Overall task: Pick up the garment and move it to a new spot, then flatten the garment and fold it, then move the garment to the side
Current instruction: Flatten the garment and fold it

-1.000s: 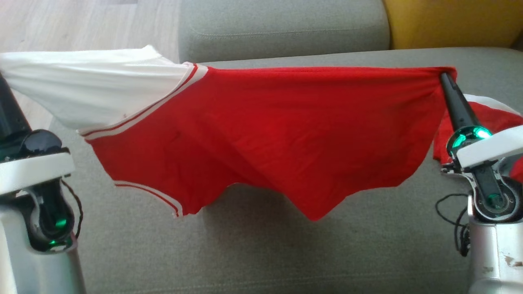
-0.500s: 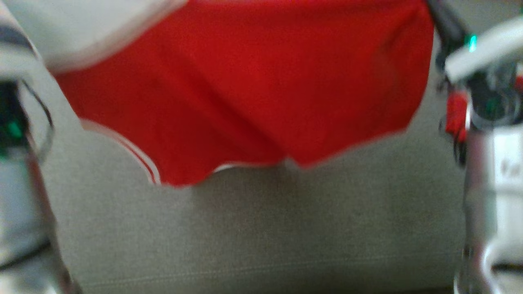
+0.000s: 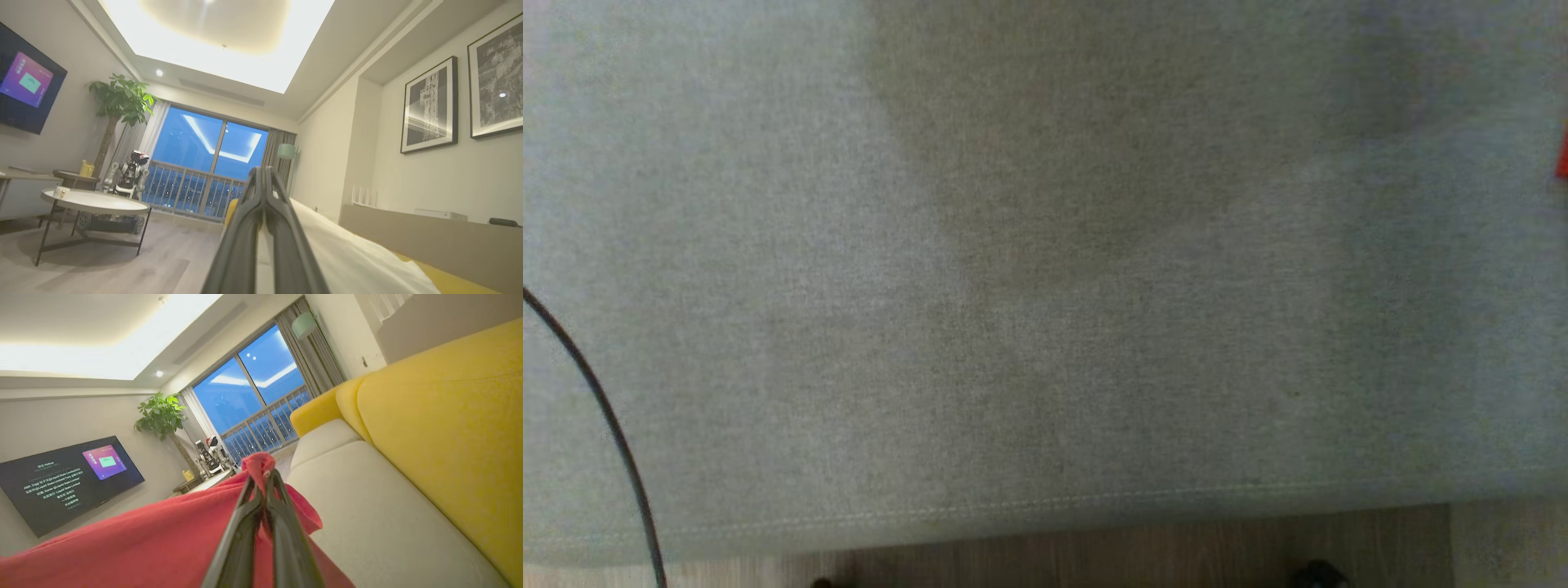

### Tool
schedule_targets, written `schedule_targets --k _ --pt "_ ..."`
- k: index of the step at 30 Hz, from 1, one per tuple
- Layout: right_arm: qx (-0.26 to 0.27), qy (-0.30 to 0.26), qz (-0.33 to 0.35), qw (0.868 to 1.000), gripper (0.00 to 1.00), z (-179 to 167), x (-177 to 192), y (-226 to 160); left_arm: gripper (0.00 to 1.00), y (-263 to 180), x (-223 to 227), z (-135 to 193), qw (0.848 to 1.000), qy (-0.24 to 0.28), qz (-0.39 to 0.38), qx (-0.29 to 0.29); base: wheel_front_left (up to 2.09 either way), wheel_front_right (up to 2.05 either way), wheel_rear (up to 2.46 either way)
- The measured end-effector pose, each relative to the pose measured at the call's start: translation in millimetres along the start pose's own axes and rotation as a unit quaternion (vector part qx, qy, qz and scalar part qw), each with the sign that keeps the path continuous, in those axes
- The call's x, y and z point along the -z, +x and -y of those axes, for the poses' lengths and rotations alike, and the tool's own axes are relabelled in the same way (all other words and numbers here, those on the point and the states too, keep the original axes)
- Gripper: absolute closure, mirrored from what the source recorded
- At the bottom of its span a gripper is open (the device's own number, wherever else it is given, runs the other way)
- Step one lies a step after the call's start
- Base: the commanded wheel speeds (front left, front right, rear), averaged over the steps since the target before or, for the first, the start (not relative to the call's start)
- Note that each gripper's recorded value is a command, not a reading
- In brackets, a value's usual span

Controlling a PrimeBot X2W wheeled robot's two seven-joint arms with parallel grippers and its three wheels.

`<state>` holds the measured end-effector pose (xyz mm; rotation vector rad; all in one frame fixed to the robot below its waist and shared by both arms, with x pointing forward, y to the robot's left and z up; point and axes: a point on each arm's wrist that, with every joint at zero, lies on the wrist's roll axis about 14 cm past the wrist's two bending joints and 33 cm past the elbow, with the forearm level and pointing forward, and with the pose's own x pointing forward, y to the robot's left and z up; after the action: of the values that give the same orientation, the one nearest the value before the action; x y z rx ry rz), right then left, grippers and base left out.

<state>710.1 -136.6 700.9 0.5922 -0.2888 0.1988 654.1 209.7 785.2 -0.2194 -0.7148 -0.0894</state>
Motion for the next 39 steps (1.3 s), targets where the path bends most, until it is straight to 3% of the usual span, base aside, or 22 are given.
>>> schedule_targets --k 3,8,14,15,18,25,32,39 --pt "-0.002 0.009 0.021 1.000 1.00 3 18 9 1.00 10 6 -1 1.000 0.010 0.017 0.003 0.00 0.00 0.00" --pt "0.017 0.025 -0.049 0.998 1.00 22 94 -6 1.00 -11 42 1 0.999 0.027 -0.026 0.023 0.00 0.00 0.00" --pt "0.075 0.040 -0.189 0.978 1.00 63 201 -77 1.00 -108 120 -12 0.986 0.049 -0.156 0.028 0.00 0.00 0.00" --pt "0.075 0.040 -0.189 0.978 1.00 63 201 -77 1.00 -108 120 -12 0.986 0.049 -0.156 0.028 0.00 0.00 0.00" --pt "0.094 0.030 -0.253 0.962 1.00 75 232 -117 1.00 -167 144 -20 0.972 0.060 -0.227 0.030 0.00 0.00 0.00" --pt "0.097 -0.010 -0.331 0.938 1.00 81 241 -173 1.00 -259 140 -25 0.945 0.079 -0.315 0.043 0.00 0.00 0.00" --pt "0.091 -0.031 -0.379 0.920 1.00 73 229 -206 1.00 -301 113 -27 0.935 0.084 -0.342 0.044 0.00 0.00 0.00" --pt "0.064 -0.087 -0.425 0.899 1.00 64 215 -241 1.00 -339 91 -14 0.925 0.082 -0.365 0.060 0.00 0.00 0.00"
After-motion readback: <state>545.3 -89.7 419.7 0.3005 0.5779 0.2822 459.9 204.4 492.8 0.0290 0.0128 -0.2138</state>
